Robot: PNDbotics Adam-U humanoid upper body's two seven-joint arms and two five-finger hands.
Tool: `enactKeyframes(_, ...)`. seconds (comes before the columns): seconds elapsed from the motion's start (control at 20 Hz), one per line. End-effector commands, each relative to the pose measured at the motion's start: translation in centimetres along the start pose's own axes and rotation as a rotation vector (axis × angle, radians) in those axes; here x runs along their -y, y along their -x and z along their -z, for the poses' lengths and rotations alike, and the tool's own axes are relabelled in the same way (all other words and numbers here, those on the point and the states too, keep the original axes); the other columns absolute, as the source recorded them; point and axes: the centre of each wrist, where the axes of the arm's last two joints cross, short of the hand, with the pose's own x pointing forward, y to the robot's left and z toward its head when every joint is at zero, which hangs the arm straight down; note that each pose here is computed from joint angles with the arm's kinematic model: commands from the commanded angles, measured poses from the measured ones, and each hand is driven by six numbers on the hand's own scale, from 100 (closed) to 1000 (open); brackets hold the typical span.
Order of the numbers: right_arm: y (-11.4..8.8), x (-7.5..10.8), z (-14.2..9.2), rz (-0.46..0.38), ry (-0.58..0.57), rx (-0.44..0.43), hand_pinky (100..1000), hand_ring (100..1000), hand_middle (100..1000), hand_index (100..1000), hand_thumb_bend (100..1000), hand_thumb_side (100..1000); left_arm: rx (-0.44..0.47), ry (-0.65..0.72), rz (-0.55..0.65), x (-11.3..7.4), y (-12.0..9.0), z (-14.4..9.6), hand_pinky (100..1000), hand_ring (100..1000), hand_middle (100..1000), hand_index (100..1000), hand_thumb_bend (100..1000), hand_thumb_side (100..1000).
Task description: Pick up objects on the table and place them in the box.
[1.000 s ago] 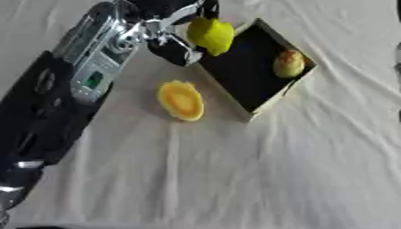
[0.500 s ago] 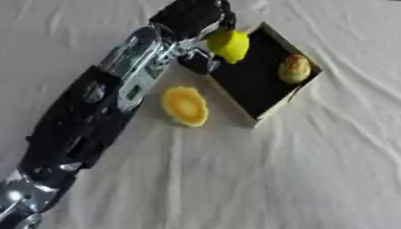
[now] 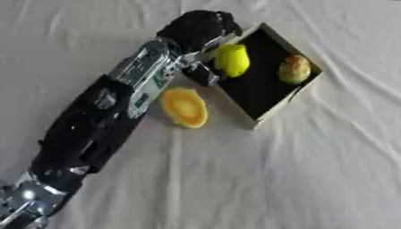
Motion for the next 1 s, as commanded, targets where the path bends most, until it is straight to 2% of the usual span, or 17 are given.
enactKeyframes(0.05,-0.7,0.2,0.2,-0.005,-0.006,0.019,887,869,766,860,100,704,0.015,-0.054,-0.005,-1.2,0.1,0.0,878,886,851,953,594,391)
enactKeyframes(0.25,-0.6,0.2,0.0,-0.007,-0.004,0.011,887,870,765,859,100,706,0.017,-0.109,-0.052,-1.7,0.3,-0.2,872,881,843,946,605,411)
enactKeyframes(0.6,-0.5,0.4,-0.1,-0.015,-0.005,0.003,888,870,765,860,100,704,0.033,-0.155,-0.082,-3.2,0.2,-1.0,846,850,804,906,569,364)
enactKeyframes(0.8,-0.3,1.4,-0.6,-0.067,0.005,-0.012,887,870,765,860,100,701,0.09,-0.155,-0.023,-5.6,0.3,-3.4,848,845,802,899,550,354)
enactKeyframes(1.0,-0.1,2.4,-1.2,-0.123,0.024,-0.034,887,870,765,860,100,701,0.193,-0.059,-0.052,-6.6,0.0,-6.4,850,846,804,897,548,363)
